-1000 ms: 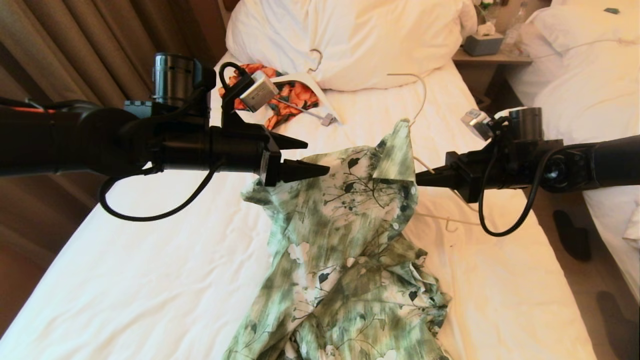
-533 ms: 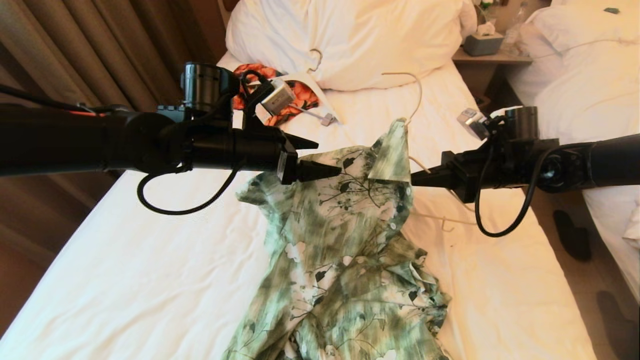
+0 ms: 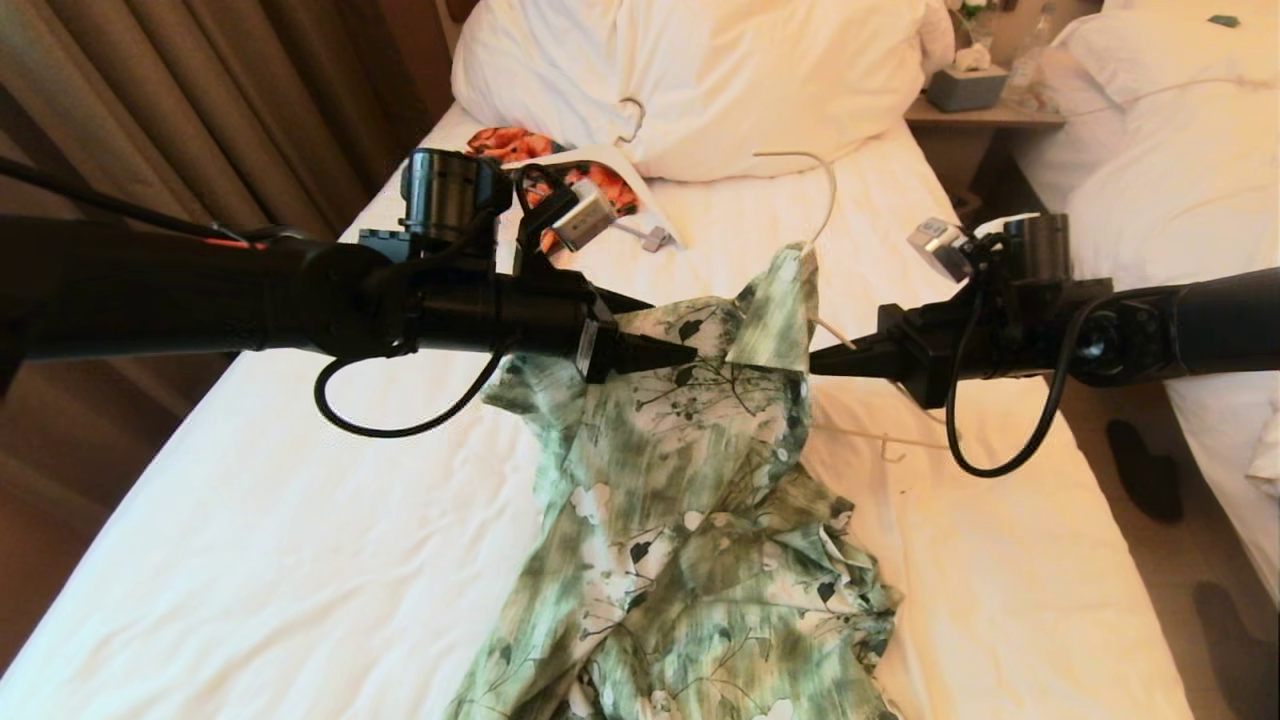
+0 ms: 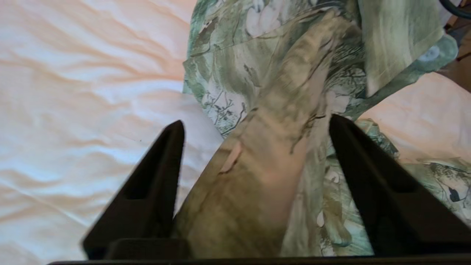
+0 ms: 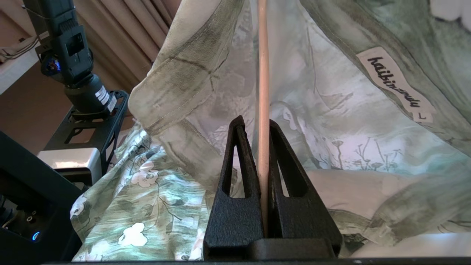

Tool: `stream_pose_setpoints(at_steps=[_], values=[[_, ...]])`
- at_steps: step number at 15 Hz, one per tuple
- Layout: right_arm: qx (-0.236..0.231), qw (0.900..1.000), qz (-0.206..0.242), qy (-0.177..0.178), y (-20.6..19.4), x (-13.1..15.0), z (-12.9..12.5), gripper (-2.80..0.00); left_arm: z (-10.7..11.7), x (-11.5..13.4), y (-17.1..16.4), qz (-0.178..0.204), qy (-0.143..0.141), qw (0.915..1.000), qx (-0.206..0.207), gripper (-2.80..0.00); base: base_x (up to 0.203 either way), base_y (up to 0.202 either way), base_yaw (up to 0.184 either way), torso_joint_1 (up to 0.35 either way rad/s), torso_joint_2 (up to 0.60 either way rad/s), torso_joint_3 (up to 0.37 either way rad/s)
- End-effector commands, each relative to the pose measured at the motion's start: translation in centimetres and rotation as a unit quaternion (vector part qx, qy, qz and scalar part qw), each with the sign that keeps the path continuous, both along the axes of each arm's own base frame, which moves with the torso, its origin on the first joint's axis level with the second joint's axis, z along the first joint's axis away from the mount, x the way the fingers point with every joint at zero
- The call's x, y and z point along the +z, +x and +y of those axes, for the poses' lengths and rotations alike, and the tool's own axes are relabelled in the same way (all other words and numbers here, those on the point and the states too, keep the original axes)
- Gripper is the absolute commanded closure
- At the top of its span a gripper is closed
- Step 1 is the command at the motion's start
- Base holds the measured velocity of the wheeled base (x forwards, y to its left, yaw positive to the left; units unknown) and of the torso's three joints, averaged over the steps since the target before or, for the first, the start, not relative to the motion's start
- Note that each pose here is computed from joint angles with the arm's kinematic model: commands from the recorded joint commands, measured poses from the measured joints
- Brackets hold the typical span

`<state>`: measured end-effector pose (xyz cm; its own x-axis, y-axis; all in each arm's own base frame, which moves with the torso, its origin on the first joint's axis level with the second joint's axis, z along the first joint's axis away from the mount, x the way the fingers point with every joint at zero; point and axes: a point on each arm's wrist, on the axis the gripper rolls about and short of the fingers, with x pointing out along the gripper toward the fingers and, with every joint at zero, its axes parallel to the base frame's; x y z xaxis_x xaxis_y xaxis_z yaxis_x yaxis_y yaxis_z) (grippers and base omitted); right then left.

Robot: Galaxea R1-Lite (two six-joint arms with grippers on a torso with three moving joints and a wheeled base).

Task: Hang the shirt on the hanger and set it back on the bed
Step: Hook the other side of the shirt onto the hanger

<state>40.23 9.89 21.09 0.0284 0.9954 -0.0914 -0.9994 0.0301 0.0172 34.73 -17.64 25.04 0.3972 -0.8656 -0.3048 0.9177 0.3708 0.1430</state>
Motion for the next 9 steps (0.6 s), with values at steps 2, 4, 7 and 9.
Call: stream_pose_setpoints(at_steps=[2, 4, 7, 9], values=[[0.006, 1.0, -0.002, 0.002, -0.1, 0.03, 0.2, 0.0, -0.36, -0.05, -0.08, 0.0, 0.0, 1.0, -0.007, 0.0, 0.0, 0.0, 0.0, 0.0, 0.0, 0.0], [0.006, 1.0, -0.002, 0.002, -0.06, 0.01, 0.21, 0.0, -0.57, -0.05, -0.19, 0.0, 0.0, 1.0, -0.01, 0.0, 0.0, 0.0, 0.0, 0.0, 0.0, 0.0], [0.007, 1.0, 0.0, 0.002, -0.05, 0.02, 0.28, 0.0, -0.8, -0.04, -0.48, 0.002, 0.0, 0.9999, -0.014, 0.0, 0.0, 0.0, 0.0, 0.0, 0.0, 0.0], [0.005, 1.0, 0.007, 0.002, -0.03, 0.09, 0.15, 0.0, -0.65, 0.12, -0.85, 0.003, 0.001, 0.9999, -0.014, 0.0, 0.0, 0.0, 0.0, 0.0, 0.0, 0.0]])
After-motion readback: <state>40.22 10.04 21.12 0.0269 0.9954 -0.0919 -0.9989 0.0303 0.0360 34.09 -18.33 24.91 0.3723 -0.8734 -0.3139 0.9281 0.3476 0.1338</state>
